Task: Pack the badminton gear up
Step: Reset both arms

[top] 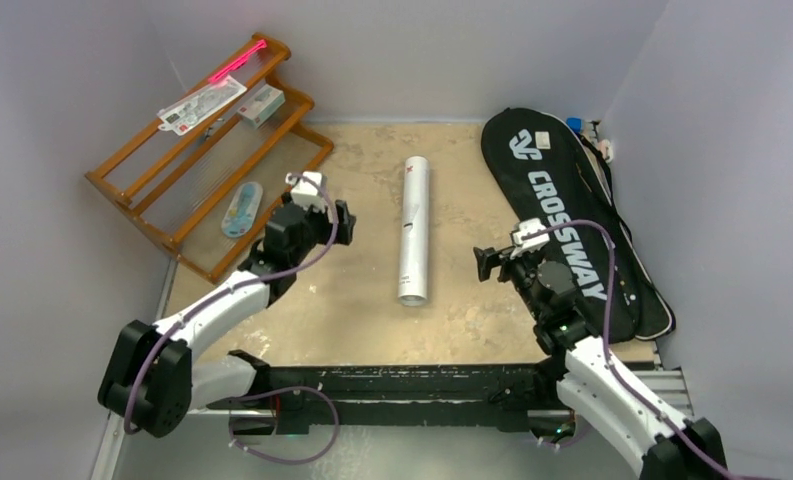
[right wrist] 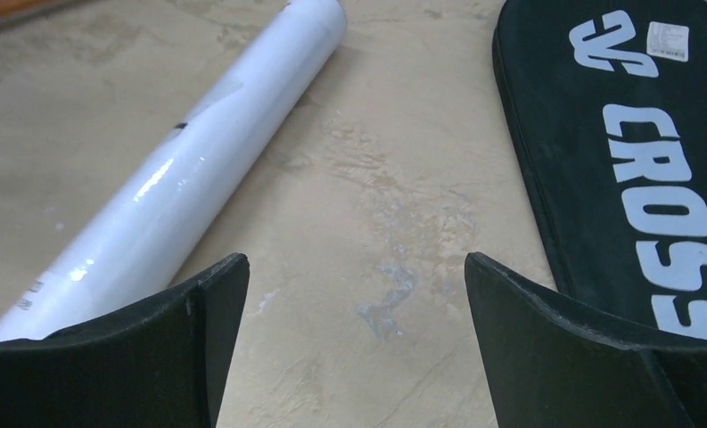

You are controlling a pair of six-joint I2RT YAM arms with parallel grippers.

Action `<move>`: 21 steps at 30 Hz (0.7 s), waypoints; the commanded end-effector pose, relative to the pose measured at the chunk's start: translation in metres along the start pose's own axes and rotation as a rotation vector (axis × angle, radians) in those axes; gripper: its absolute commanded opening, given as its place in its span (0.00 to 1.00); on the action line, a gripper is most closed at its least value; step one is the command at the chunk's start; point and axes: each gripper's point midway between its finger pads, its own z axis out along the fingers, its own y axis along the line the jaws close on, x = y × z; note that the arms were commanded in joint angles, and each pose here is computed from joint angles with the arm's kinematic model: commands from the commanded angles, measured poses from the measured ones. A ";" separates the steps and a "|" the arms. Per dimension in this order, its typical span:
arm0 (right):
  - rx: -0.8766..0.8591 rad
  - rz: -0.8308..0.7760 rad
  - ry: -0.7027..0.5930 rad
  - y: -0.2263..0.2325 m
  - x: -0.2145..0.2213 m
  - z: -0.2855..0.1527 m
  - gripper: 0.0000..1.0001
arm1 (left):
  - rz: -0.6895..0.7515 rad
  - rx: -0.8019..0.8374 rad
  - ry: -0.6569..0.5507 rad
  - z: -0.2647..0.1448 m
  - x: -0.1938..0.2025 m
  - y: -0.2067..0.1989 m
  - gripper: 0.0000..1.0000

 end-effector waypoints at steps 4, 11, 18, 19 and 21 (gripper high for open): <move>0.119 -0.170 -0.167 -0.028 -0.034 0.038 0.95 | 0.204 -0.274 -0.165 -0.014 -0.001 0.069 0.94; 0.301 -0.150 -0.076 -0.095 -0.003 0.066 0.95 | 0.226 -0.412 -0.246 -0.027 0.004 0.120 1.00; 0.373 -0.071 -0.001 -0.135 0.037 0.072 0.97 | 0.168 -0.443 -0.268 -0.035 0.020 0.171 1.00; 0.380 -0.062 -0.014 -0.138 0.042 0.071 0.97 | 0.170 -0.436 -0.270 -0.034 0.024 0.173 1.00; 0.396 -0.053 -0.023 -0.143 0.053 0.071 0.97 | 0.169 -0.415 -0.273 -0.030 0.029 0.174 1.00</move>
